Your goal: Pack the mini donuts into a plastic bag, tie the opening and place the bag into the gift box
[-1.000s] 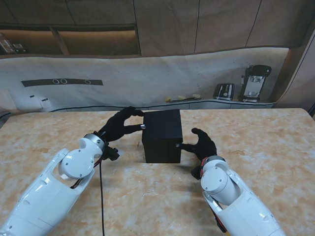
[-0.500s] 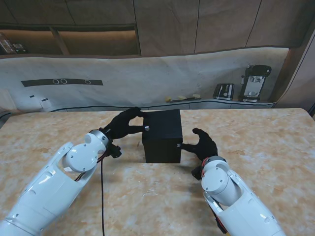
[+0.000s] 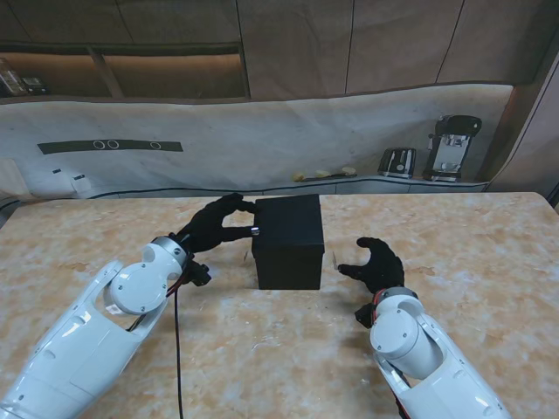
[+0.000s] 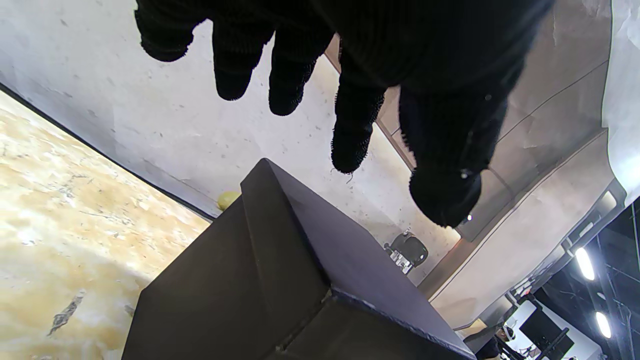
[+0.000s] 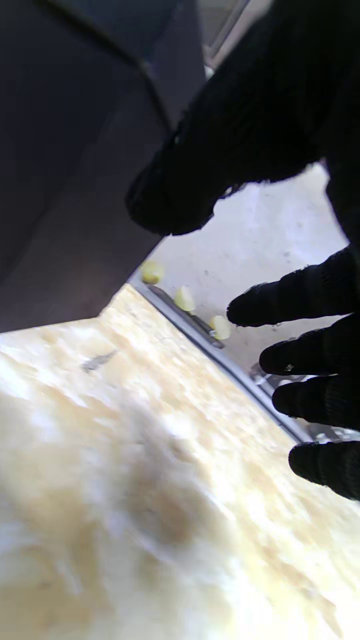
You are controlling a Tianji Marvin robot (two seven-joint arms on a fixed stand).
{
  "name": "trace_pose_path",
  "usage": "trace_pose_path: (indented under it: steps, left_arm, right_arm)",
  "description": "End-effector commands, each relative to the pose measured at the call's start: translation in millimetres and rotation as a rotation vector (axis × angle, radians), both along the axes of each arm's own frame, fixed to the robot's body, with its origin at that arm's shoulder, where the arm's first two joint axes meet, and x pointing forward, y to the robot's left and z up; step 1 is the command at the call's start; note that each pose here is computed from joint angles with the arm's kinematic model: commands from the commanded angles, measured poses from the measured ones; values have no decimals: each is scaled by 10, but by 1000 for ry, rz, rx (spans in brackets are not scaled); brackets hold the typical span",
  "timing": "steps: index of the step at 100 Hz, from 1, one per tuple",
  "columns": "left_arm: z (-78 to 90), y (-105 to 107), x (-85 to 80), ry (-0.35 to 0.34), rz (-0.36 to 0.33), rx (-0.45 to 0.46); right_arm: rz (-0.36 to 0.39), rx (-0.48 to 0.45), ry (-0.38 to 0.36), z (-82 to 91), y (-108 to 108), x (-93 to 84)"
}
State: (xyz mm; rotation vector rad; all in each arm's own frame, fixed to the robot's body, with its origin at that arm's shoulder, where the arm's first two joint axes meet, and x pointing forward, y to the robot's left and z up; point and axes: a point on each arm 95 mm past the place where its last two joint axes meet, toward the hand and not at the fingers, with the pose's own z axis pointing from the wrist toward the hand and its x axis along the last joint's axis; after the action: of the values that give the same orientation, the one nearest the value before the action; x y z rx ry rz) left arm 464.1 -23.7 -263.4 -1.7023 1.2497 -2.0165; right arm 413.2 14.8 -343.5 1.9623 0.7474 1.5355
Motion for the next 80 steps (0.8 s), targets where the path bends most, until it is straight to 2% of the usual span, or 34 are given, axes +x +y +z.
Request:
trace_pose_path:
  steps: [1,19,30,48,80]
  left_arm:
    - [10,1,-41,4,-1,-3]
    - [67,36,-58,-12,25,-26]
    - [104,34,-39,-17,37,-43]
    - [160,-1,27,6,60,-91]
    - [169,-18,150,23,60,-81]
  right_arm:
    - [3,-7,-45,88,-58,-9]
    - [5,-13,-185,423,-193,78]
    - [33,2,-237,610,-195,152]
    - [103,29,-236,789,-89,290]
    - [207,36,-201,953,145,566]
